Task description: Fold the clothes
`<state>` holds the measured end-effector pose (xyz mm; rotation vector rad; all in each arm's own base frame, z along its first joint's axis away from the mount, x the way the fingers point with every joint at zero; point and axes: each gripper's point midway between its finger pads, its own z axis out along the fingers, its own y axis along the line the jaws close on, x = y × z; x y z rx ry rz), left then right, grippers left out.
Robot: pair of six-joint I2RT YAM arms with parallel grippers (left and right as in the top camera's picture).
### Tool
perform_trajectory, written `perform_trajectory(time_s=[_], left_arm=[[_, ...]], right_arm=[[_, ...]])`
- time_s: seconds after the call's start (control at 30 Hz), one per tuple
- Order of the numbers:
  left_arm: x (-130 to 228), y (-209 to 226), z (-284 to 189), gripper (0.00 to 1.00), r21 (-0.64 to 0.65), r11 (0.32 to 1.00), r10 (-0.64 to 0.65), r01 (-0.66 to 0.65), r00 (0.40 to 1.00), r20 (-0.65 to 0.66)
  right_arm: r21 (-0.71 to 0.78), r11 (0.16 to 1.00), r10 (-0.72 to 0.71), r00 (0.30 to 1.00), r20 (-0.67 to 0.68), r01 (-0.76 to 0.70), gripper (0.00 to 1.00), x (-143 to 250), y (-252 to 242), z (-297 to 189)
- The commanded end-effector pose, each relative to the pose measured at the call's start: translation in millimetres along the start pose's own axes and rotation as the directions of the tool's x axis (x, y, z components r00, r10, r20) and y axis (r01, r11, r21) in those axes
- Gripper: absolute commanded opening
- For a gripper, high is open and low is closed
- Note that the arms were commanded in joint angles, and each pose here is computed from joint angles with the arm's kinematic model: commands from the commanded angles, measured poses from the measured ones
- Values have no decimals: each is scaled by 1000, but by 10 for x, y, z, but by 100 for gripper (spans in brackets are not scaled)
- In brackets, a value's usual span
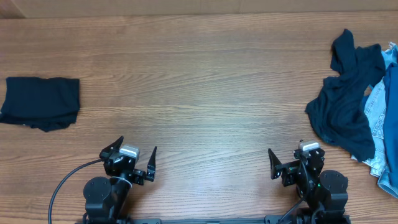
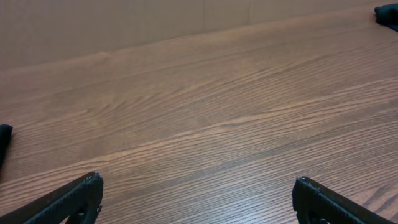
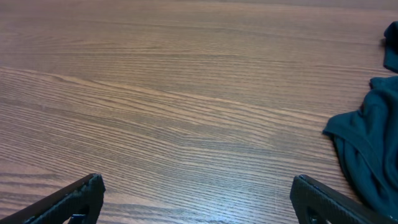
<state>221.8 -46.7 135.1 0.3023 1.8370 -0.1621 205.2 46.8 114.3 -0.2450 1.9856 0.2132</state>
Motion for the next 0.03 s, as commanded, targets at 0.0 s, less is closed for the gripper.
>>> perform_trajectory(time_s=[0.0], left_arm=[[17,-4,7,100,3,1000,-18,18,1000,6]], right_arm=[[-7,1000,6,1000,-6,-6,100,48,8,20]])
